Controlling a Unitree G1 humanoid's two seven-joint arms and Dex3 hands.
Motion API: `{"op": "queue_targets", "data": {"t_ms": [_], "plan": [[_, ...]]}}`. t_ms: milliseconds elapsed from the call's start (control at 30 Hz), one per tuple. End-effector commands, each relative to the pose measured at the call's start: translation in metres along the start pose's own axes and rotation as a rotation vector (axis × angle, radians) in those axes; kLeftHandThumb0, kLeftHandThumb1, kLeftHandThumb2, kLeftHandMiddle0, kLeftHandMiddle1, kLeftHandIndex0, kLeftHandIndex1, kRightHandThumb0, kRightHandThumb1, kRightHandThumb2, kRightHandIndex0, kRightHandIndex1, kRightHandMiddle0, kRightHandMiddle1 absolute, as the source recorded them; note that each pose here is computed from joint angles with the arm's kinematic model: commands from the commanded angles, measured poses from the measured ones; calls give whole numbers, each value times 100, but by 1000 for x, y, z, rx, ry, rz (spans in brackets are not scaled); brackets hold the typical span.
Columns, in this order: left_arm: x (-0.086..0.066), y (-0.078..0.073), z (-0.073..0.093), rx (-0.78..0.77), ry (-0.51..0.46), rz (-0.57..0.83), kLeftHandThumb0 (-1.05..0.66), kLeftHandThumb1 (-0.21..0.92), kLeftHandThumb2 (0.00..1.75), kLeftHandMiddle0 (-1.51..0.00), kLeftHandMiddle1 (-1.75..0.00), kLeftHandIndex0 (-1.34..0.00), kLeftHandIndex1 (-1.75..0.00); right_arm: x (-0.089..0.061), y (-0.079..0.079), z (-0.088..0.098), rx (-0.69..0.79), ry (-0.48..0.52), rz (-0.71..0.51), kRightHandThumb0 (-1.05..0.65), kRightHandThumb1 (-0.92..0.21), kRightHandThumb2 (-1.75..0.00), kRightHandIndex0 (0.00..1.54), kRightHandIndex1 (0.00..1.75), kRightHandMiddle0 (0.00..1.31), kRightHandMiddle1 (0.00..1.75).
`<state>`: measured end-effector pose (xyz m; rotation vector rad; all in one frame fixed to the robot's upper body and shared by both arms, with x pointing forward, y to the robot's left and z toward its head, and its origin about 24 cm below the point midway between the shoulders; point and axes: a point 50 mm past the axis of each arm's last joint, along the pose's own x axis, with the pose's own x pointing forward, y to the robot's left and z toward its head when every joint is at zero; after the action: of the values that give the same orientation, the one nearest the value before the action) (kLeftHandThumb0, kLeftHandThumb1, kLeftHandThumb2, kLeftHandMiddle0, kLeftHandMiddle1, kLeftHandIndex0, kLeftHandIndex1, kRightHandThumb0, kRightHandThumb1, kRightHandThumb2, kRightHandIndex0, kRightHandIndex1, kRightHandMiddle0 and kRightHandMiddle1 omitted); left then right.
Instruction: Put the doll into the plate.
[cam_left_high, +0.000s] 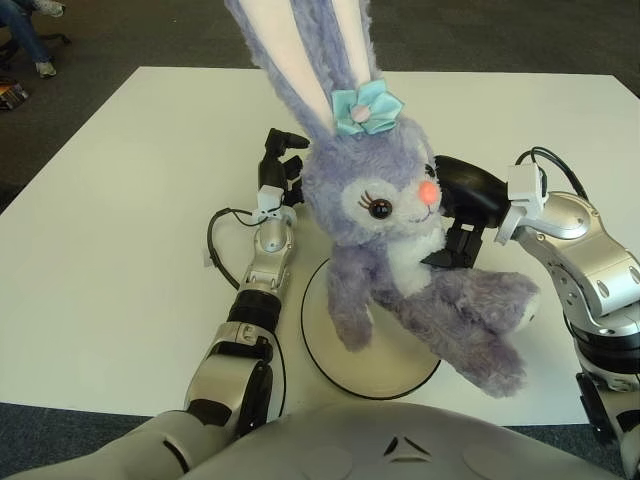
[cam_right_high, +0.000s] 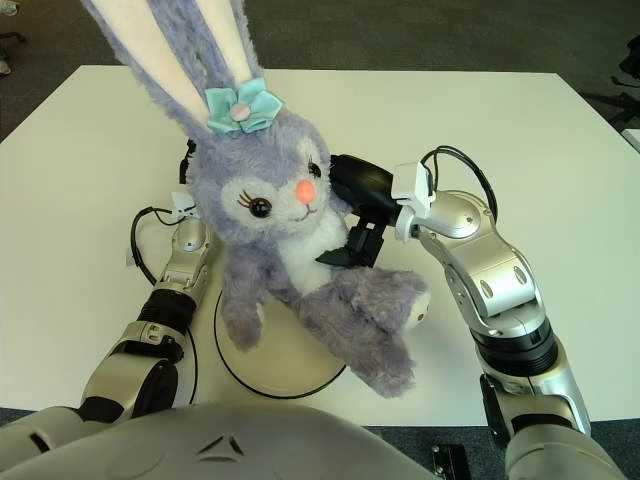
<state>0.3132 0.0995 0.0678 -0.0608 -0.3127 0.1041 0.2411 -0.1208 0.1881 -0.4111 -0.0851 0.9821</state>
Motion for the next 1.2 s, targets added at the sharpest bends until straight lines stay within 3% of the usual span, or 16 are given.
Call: {"op": "queue_targets", "data": {"t_ms": [0,333,400,500,667,833,967,1000,1067,1167], "plan": [[-15,6,-18,36,82,13,-38,68,85,-110,-175,-34,-175,-1,0,-3,9,20,9,-1,-30,-133,51,175,51,172],[-15,6,-17,64,71,16,-38,67,86,-109,-175,-35,-175,-1,1,-7,45,16,14,-1,-42,-119,42,175,41,173],[-14,6,-17,73,70,14,-38,67,87,-108,-175,-35,-175,-1,2,-8,68,12,23,29,-30,-133,58,175,21,161],[-14,5,-16,84,67,14,-39,66,87,-108,-175,-35,-175,-1,2,-8,89,10,33,43,-25,-139,64,175,10,155],[-14,5,-16,106,61,16,-39,65,89,-108,-175,-36,-175,-2,2,-8,104,11,43,42,-43,-111,55,168,3,145],[-13,5,-15,126,58,17,-39,65,90,-108,-175,-36,-175,-2,3,-8,87,0,36,40,-53,-94,52,162,1,137],[-13,5,-15,134,56,17,-39,64,90,-108,-175,-37,-175,-2,4,-9,88,-13,37,37,-73,-60,48,153,0,133],[-13,5,-15,136,55,17,-39,64,91,-108,-175,-37,-175,-2,5,-10,90,-15,39,22,-66,-63,42,149,0,131],[-13,4,-15,140,55,18,-39,64,91,-107,-175,-37,-175,-2,5,-10,93,-20,42,-14,-42,-84,28,136,0,127],[-13,4,-15,146,56,19,-39,63,91,-107,-175,-37,-175,-3,5,-11,87,-26,41,-31,-29,-96,19,128,0,125]]}}
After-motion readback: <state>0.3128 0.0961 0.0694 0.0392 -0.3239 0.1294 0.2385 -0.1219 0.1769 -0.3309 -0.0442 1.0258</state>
